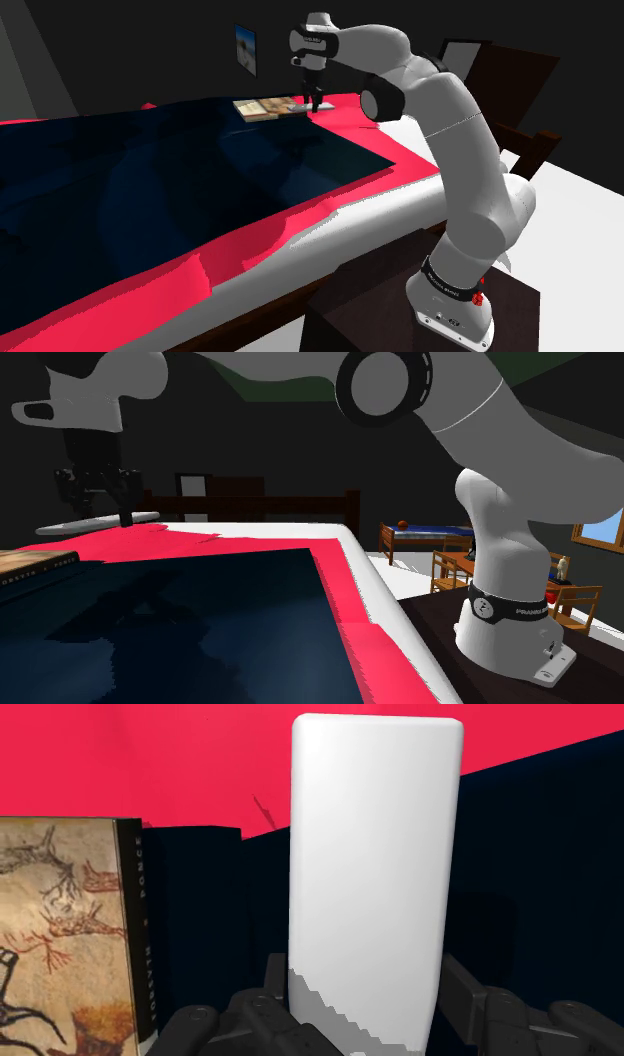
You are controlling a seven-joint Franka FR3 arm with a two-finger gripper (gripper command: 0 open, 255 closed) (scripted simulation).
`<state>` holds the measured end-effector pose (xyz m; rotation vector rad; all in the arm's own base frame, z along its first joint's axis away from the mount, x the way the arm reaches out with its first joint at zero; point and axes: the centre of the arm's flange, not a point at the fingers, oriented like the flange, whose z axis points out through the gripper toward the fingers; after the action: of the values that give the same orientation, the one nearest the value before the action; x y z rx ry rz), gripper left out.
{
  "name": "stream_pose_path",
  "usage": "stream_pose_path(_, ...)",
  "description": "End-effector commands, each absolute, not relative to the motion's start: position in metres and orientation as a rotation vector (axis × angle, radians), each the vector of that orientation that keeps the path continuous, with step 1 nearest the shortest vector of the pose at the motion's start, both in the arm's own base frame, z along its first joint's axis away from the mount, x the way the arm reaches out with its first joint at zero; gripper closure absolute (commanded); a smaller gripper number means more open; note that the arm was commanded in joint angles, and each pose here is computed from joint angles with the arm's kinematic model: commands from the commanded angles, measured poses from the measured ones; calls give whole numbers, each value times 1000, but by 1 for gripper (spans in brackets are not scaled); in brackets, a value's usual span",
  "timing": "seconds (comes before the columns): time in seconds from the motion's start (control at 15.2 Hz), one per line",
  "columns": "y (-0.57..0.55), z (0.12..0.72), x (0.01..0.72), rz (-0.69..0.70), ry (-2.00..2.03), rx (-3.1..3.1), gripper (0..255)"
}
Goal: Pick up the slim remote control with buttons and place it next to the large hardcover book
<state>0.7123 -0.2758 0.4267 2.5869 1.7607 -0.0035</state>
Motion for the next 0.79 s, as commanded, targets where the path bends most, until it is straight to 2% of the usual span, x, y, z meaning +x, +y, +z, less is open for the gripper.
stream_pose_path(0.0, -279, 420, 718, -3, 1766, 2585, 255)
stream_pose_path(0.73, -279, 362, 718, -3, 1766, 2585, 255)
